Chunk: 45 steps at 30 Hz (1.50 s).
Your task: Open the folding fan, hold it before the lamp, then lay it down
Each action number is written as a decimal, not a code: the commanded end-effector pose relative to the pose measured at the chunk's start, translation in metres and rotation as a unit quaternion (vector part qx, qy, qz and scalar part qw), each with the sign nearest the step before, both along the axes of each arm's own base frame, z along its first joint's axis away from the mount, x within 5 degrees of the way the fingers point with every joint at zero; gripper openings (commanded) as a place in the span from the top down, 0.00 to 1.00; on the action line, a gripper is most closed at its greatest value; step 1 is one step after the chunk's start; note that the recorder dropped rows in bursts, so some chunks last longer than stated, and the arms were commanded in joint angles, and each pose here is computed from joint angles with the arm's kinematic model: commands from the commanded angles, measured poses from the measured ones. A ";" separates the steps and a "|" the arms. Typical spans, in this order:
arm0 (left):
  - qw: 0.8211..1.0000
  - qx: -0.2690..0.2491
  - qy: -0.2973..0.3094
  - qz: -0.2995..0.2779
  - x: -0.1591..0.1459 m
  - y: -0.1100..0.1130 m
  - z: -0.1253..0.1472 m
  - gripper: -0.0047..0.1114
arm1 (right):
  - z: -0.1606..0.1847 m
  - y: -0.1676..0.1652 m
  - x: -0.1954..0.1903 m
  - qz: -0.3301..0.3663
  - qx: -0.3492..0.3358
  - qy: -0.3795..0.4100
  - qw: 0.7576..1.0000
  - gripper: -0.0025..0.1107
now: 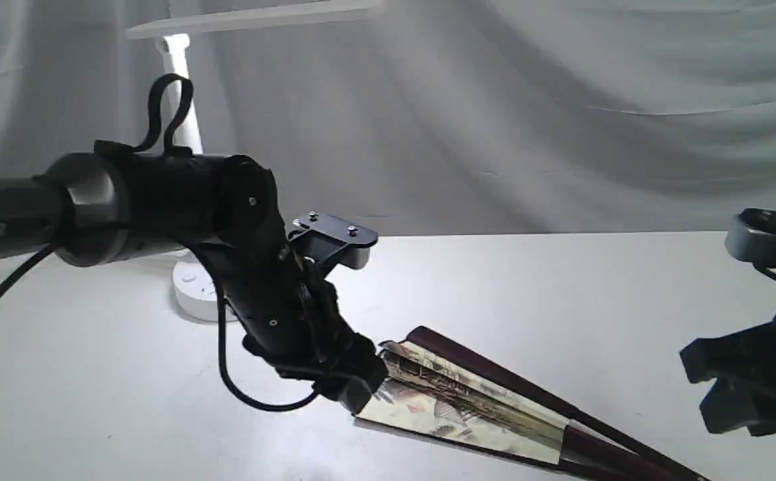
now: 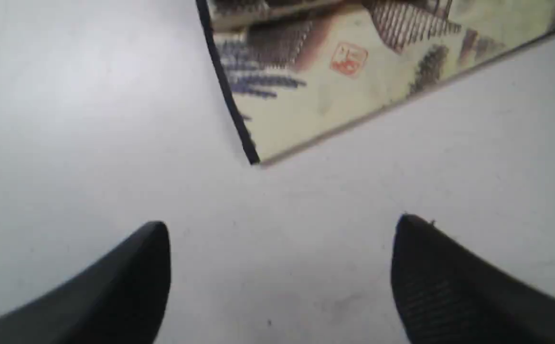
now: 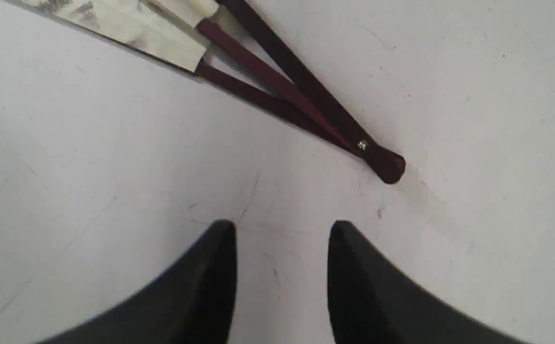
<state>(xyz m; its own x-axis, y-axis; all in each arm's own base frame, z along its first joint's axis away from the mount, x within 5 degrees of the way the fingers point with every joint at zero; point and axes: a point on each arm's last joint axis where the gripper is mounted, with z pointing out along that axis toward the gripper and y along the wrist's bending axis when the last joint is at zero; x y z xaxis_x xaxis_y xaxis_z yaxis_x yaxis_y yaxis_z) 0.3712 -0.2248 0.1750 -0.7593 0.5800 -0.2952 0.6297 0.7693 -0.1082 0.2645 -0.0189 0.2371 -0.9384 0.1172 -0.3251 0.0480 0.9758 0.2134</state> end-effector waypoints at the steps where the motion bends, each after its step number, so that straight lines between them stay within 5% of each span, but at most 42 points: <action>1: 0.999 0.009 0.031 0.024 -0.010 0.006 0.015 0.41 | 0.001 0.000 0.014 0.003 0.005 0.003 1.000 0.68; 11: 0.994 0.026 0.088 0.059 -0.027 0.015 0.038 0.41 | -0.019 0.006 0.055 0.021 0.092 0.088 0.992 0.68; 21: 0.994 0.044 0.078 0.064 -0.042 0.027 0.053 0.41 | -0.025 -0.001 0.095 0.014 0.122 0.075 0.990 0.68; 31: 0.992 0.057 0.097 0.065 -0.056 0.035 0.044 0.41 | -0.061 -0.021 0.122 0.028 0.252 0.064 0.965 0.68; 45: 0.985 0.040 0.111 0.128 -0.041 0.068 0.038 0.41 | -0.116 -0.025 0.139 0.036 0.244 0.033 0.968 0.68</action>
<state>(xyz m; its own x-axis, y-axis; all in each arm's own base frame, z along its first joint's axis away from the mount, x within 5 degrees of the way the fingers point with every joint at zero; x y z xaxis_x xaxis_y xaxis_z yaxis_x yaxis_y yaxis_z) 0.3326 -0.1586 0.2092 -0.9173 0.3928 -0.0650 0.3981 0.9065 -0.1407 0.4008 -0.0410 0.1200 -0.9732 0.1755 -0.1486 0.0332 0.7467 0.6644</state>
